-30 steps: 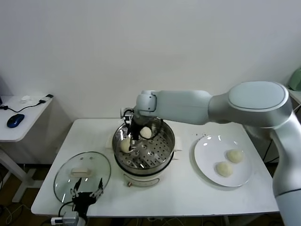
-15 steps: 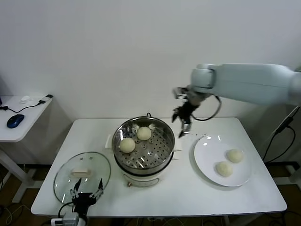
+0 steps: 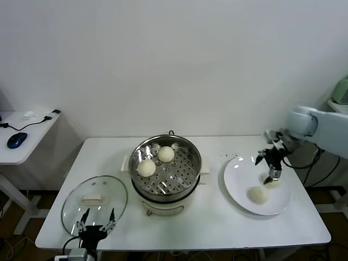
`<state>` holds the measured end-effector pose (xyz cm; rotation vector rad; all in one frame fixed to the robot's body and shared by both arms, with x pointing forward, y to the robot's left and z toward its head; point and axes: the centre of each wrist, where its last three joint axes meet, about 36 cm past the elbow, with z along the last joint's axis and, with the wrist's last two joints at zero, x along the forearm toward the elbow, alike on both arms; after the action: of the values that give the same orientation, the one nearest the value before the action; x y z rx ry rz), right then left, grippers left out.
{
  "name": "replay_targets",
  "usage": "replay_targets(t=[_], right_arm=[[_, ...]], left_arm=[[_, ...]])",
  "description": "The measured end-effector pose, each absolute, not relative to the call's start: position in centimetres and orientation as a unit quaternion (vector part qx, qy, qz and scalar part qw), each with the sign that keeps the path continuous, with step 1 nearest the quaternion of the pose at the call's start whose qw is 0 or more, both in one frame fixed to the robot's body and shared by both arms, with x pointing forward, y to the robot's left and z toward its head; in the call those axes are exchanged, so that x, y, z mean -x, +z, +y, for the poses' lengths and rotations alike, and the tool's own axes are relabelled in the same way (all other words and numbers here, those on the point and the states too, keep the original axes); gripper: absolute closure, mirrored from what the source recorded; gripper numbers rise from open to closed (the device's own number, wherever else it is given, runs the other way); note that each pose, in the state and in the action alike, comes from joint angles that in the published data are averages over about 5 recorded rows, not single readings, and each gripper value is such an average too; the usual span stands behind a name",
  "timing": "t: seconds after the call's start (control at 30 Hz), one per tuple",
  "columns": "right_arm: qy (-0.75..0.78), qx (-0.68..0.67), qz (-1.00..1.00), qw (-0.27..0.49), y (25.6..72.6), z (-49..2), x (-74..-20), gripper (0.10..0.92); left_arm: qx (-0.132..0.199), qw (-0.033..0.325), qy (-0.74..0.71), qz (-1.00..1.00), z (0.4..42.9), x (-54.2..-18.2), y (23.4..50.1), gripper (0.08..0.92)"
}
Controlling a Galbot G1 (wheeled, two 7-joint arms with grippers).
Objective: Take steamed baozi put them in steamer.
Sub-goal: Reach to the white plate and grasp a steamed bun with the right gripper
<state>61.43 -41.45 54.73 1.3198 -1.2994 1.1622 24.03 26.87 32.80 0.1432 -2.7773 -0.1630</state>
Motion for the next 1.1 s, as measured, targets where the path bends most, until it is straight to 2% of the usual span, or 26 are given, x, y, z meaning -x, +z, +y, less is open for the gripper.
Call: replay_targets(t=[0.33, 0.87, 0.97, 1.1], right_arm=[[0.463, -0.512, -0.542, 0.480, 48.5, -43.3, -60.2, 0.200], [0.461, -0.512, -0.540, 0.484, 45.9, -41.7, -60.9, 0.203], [0.463, -0.512, -0.535, 0.487, 45.8, -41.8, -60.8, 0.233], [0.466, -0.511, -0.532, 0.488, 45.8, -41.9, -60.9, 0.315]], left_arm=[[-0.049, 0.182, -0.064, -0.980, 27.0, -23.6, 32.6, 0.177], [-0.049, 0.182, -0.064, -0.980, 27.1, -23.5, 32.7, 0.177], [-0.048, 0.182, -0.062, -0.980, 26.9, -23.5, 32.7, 0.177], [-0.047, 0.181, -0.061, -0.980, 26.8, -23.6, 32.7, 0.177]])
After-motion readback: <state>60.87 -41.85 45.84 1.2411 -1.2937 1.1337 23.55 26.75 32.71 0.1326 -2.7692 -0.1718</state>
